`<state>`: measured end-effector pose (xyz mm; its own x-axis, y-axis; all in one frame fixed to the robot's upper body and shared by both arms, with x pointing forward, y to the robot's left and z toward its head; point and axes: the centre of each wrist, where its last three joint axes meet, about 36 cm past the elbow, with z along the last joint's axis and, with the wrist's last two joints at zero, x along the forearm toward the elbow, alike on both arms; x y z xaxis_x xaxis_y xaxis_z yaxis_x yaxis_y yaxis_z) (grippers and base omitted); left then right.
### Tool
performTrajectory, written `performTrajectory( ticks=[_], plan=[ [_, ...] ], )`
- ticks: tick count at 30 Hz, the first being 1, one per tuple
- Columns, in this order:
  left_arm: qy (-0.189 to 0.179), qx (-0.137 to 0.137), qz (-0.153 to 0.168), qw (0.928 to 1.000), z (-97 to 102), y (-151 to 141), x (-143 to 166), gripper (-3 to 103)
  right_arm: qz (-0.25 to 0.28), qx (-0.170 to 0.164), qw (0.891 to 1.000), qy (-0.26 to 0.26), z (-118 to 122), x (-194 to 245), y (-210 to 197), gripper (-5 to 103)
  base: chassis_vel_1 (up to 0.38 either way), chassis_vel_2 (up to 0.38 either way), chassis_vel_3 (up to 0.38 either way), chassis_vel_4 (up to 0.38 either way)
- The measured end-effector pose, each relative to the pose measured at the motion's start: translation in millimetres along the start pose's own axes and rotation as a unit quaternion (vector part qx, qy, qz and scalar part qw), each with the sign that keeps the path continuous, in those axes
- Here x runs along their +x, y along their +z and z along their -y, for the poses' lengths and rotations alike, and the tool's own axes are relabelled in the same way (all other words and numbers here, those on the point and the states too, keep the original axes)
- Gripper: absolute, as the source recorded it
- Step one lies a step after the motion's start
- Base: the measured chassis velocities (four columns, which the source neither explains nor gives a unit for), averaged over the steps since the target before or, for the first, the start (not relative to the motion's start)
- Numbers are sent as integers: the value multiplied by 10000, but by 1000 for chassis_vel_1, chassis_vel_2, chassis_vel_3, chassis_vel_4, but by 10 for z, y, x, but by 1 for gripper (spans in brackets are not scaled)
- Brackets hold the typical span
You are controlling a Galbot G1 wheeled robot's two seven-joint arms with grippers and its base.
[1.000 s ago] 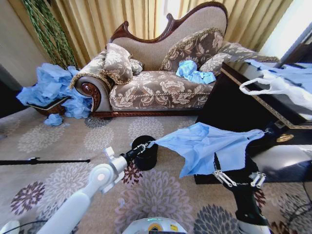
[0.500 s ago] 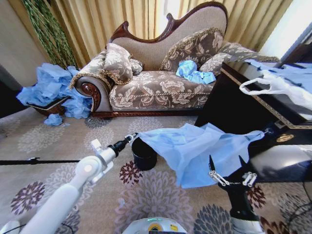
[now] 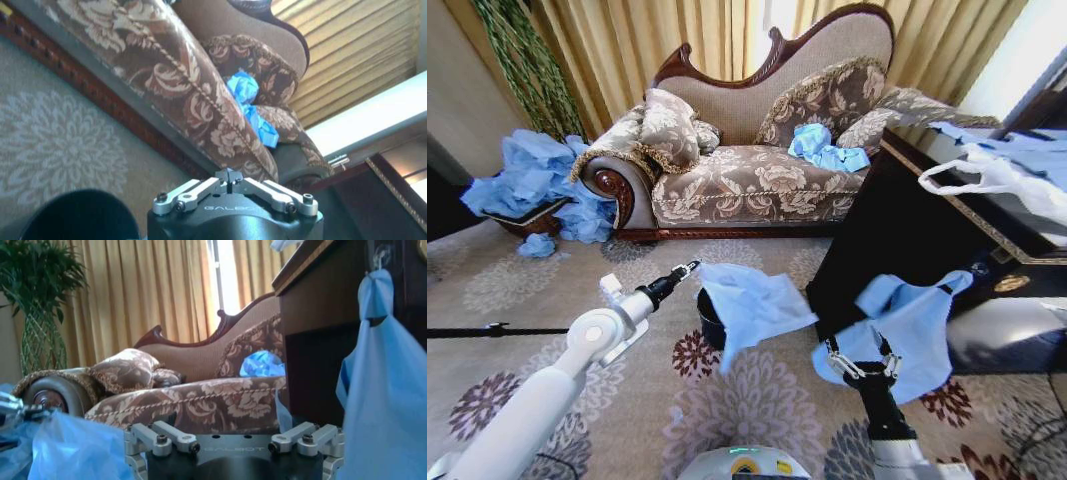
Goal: Place a garbage bag over the trash bin.
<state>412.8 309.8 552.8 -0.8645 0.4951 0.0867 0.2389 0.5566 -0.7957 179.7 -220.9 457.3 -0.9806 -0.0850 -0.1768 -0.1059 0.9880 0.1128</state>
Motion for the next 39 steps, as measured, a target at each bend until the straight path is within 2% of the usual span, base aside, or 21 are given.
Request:
performTrajectory(
  ticks=[4,6,7,8,9,10,11,12,13,15,16,18,22,23,25,30,32,39],
  plan=[
    [-22,-92,62,9999,31,-163,-6,0,-136,-239,9996,-100,-75,-5,91,100,0,0,0,0],
    [-25,-148,71,9999,59,-238,0,0,-318,-586,9977,-157,-157,-17,162,100,0,0,0,0],
    [-25,-148,71,9999,59,-238,0,0,-318,-586,9977,-157,-157,-17,162,100,0,0,0,0],
    [-31,-189,54,9998,82,-276,11,0,-539,-932,9941,-144,-228,-52,207,100,0,0,0,0],
    [-27,-206,44,9998,96,-283,18,0,-676,-1088,9917,-130,-248,-76,216,100,0,0,0,0],
    [-13,-220,27,9998,124,-277,30,0,-1029,-1379,9851,-70,-252,-149,201,100,0,0,0,0],
    [-14,-219,13,9998,136,-263,39,0,-1313,-1569,9788,-51,-236,-207,159,100,0,0,0,0],
    [-14,-219,13,9998,136,-263,39,0,-1313,-1569,9788,-51,-236,-207,159,100,0,0,0,0],
    [-15,-210,0,9998,145,-245,46,0,-1638,-1835,9693,-53,-212,-277,95,100,0,0,0,0],
    [-28,-183,-40,9998,151,-200,60,0,-2406,-2513,9375,-92,-136,-478,-50,100,0,0,0,0],
    [-28,-183,-40,9998,151,-200,60,0,-2406,-2513,9375,-92,-136,-478,-50,100,0,0,0,0],
    [-20,-173,-91,9998,157,-168,37,0,-2727,-2766,9213,-162,-77,-622,-89,100,0,0,0,0],
    [-5,-173,-170,9997,180,-122,15,0,-2954,-2775,9135,-345,-63,-764,26,100,0,0,0,0],
    [5,-203,-216,9996,218,-103,23,0,-3126,-2776,9072,-472,-127,-798,145,100,0,0,0,0],
    [10,-216,-233,9995,237,-101,29,0,-3160,-2762,9062,-504,-152,-805,192,100,0,0,0,0],
    [128,-256,-367,9989,425,-169,92,0,-3197,-2620,9087,-595,-238,-839,494,100,0,0,0,0],
    [257,-295,-443,9983,570,-241,127,0,-3107,-2576,9128,-616,-291,-910,637,100,0,0,0,0],
    [314,-271,-578,9975,746,-369,161,0,-2999,-2710,9126,-610,-452,-1019,870,100,0,0,0,0]
  ],
)
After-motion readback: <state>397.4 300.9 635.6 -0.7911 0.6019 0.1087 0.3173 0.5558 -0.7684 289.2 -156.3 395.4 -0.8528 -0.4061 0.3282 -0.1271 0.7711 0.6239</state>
